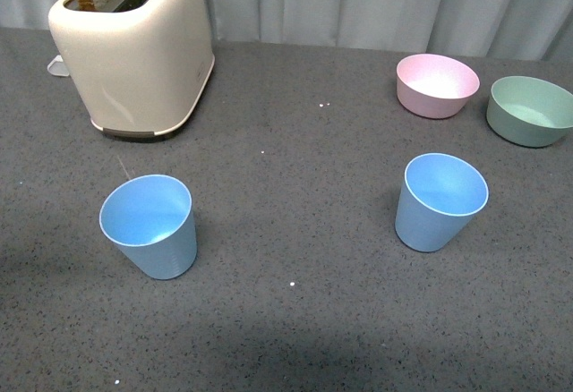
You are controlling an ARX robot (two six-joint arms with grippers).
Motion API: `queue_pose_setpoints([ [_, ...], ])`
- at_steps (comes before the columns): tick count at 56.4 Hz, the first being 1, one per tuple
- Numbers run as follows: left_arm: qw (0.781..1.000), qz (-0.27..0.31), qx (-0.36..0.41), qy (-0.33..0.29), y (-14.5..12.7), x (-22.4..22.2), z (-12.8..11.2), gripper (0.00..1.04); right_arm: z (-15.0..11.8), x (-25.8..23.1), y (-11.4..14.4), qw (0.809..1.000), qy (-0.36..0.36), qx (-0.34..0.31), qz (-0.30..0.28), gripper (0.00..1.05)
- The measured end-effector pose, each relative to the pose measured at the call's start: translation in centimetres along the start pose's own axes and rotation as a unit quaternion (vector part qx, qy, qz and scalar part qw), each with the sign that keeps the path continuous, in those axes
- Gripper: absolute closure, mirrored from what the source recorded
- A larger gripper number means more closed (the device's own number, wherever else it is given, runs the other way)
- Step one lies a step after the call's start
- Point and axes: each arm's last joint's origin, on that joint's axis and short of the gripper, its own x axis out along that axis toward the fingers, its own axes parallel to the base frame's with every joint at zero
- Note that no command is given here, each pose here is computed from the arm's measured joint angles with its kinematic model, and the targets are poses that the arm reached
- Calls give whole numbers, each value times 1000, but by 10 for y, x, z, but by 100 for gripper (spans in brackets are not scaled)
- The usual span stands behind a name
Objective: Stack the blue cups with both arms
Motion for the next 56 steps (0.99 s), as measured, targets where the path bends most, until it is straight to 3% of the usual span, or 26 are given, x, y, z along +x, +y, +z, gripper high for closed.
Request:
queue_pose_setpoints([
  [11, 992, -24, 13, 122, -17, 44, 6, 7, 0, 0, 0, 1000, 0, 0, 0, 10],
  [41, 976, -17, 10, 219, -40, 89, -3, 7, 0, 0, 0, 1000, 0, 0, 0, 10],
  [45, 974, -4, 5, 227, -41, 94, -4, 22, 0, 0, 0, 1000, 0, 0, 0, 10],
  [56, 972, -1, -7, 235, -44, 97, -2, 49, 0, 0, 0, 1000, 0, 0, 0, 10],
])
